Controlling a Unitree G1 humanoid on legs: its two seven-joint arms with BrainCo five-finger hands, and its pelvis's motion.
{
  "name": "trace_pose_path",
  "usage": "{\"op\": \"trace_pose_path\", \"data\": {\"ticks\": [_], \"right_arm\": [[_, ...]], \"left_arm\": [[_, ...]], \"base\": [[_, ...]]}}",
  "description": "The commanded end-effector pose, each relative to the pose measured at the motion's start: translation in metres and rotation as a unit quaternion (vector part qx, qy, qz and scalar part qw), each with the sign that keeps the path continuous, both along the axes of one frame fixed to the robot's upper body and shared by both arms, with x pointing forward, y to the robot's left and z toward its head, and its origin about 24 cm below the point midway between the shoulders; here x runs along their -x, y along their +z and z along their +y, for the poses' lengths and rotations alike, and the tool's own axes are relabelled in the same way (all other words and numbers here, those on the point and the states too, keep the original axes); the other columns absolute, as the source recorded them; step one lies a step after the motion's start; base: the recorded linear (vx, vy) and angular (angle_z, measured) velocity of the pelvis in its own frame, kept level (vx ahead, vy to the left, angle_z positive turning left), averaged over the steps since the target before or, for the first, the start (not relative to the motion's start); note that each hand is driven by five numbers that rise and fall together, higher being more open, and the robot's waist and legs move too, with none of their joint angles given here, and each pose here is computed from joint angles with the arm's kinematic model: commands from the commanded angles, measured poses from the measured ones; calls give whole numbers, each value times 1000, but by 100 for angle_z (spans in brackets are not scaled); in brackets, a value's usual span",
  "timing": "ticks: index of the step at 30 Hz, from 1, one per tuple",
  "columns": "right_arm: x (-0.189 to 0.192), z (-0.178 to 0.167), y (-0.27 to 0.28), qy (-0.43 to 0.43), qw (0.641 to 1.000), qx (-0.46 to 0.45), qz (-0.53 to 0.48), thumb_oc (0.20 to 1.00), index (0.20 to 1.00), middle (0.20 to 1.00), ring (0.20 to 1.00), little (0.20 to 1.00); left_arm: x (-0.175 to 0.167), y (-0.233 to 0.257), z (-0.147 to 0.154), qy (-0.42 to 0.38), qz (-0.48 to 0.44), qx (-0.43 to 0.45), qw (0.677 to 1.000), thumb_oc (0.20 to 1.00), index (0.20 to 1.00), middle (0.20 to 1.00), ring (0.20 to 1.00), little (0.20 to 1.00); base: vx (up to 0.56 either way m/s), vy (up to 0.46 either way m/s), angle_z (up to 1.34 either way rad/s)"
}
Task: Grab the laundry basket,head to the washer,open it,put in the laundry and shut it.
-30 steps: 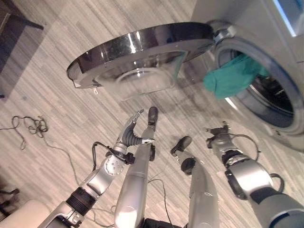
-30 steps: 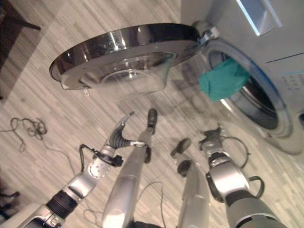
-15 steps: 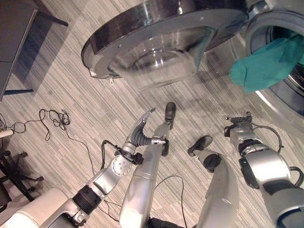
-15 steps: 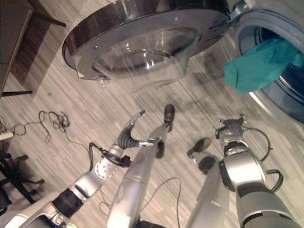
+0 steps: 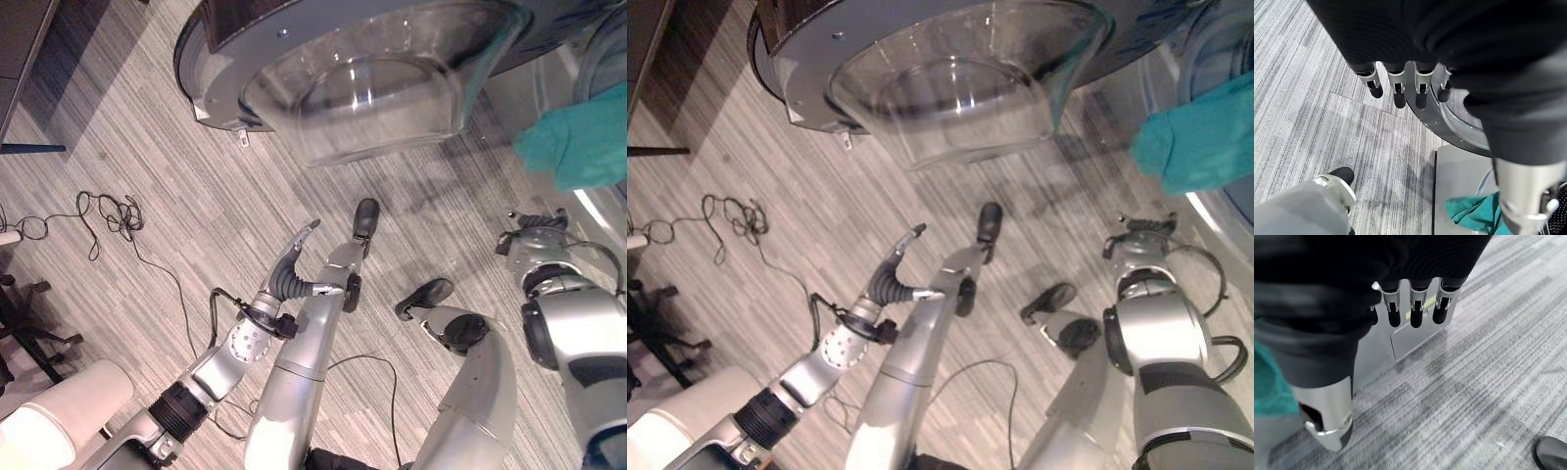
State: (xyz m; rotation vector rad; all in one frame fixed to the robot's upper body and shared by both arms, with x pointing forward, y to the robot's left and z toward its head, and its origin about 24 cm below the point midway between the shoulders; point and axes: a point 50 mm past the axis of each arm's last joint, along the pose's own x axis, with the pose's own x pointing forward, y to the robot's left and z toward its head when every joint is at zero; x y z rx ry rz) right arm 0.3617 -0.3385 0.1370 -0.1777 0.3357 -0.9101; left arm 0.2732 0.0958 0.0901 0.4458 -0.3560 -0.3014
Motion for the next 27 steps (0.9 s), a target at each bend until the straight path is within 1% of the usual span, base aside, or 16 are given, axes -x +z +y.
{"op": "trace_pose_path", "data": {"ticks": [1,5,8,10,11,12,14,15,17,18,20,21,22,24,26,27], "right_arm": [[33,-51,12,-95,995,24,-6,1000,1000,1000,1000,1000],[37,-59,24,-110,993,20,-29,1000,1000,1000,1000,1000],[31,-57,38,-108,991,1,-77,1000,1000,1000,1000,1000],[29,-56,42,-104,991,0,-88,1000,1000,1000,1000,1000],[27,-55,47,-103,989,-7,-103,1000,1000,1000,1000,1000],[24,-54,58,-105,984,-26,-144,1000,1000,1000,1000,1000],[24,-54,60,-107,982,-31,-152,1000,1000,1000,1000,1000],[22,-53,66,-112,971,-72,-200,1000,1000,1000,1000,1000],[18,-49,71,-112,961,-98,-233,1000,1000,1000,1000,1000],[11,-41,80,-101,955,-107,-259,1000,1000,1000,1000,1000],[7,-36,85,-94,952,-108,-272,1000,1000,1000,1000,1000],[4,-31,99,-89,944,-108,-300,1000,1000,1000,1000,1000],[3,-31,99,-88,944,-107,-300,1000,1000,1000,1000,1000],[3,-29,121,-84,938,-76,-327,1000,1000,1000,1000,1000],[4,-29,127,-85,937,-63,-332,1000,1000,1000,1000,1000],[5,-29,137,-86,935,-42,-341,699,699,699,699,699]], "left_arm": [[12,15,-11,-28,-25,60,998,1000,1000,1000,1000,1000],[13,18,-9,-25,-28,66,997,1000,1000,1000,1000,1000],[12,22,-8,-24,-36,76,996,1000,1000,1000,1000,1000],[12,23,-8,-23,-38,79,996,1000,1000,1000,1000,1000],[12,23,-8,-24,-40,82,996,1000,1000,1000,1000,1000],[12,25,-7,-21,-44,87,995,1000,1000,1000,1000,1000],[12,25,-7,-21,-45,87,995,1000,1000,1000,1000,1000],[12,27,-4,-16,-51,90,995,1000,1000,1000,1000,1000],[12,25,-1,-10,-50,87,995,1000,1000,1000,1000,1000],[12,23,0,-5,-49,85,995,1000,1000,1000,1000,1000],[12,23,1,-5,-50,86,995,1000,1000,1000,1000,1000],[12,24,2,-4,-54,86,995,1000,1000,1000,1000,1000],[12,24,2,-4,-54,86,995,1000,1000,1000,1000,1000],[13,25,4,-3,-59,86,995,1000,1000,1000,1000,1000],[14,26,4,-2,-60,87,994,1000,1000,1000,1000,1000],[14,26,7,2,-62,87,994,1000,1000,1000,1000,1000]], "base": [[27,-7,8],[27,2,11],[51,6,9],[40,13,6],[53,0,10],[63,-1,11],[48,-7,12],[56,-11,8],[76,-9,12],[61,-5,15],[50,1,11],[44,1,11],[46,-8,9],[30,4,3],[0,0,0],[0,0,0]]}}
